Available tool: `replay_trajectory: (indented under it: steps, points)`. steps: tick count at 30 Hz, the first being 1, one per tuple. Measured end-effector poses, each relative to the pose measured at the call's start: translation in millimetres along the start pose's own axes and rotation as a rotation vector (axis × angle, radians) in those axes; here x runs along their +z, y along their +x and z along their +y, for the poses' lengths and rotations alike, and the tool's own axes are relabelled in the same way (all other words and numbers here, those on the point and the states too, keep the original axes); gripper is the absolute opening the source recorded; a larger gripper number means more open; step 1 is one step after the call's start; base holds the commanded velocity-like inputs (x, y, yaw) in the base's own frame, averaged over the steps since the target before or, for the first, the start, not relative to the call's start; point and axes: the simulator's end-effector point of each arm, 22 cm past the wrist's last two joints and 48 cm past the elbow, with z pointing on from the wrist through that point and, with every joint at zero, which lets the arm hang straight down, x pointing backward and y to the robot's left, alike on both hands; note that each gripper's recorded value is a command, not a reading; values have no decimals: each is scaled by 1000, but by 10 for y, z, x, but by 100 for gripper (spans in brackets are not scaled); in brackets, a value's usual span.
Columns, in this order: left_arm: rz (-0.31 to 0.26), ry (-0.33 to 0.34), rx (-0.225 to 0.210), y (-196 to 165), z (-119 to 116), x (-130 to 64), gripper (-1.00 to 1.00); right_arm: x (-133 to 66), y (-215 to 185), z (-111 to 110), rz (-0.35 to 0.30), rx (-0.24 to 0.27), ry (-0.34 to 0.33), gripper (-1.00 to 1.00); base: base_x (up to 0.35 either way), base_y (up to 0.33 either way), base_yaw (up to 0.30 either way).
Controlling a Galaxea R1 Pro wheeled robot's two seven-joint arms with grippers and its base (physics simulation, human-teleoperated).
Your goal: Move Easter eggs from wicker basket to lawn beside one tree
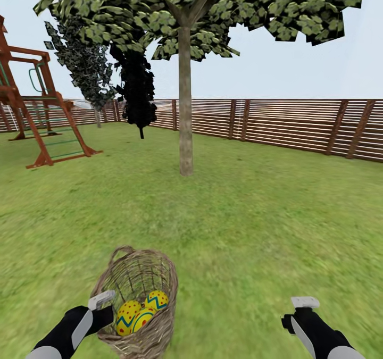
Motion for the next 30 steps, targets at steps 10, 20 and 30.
replay_trajectory:
  steps: [10, 20, 30]
  points:
    - [0, 2, -2, -1, -8, 0, -100, 0, 0, 0, 0, 0, 0, 100, 329, 0, 0]
    - [0, 2, -2, 1, -7, 0, -100, 0, 0, 0, 0, 0, 0, 100, 329, 0, 0]
    - [0, 1, 1, 3, -6, 1, -100, -2, 0, 12, 0, -1, -1, 100, 329, 0, -76]
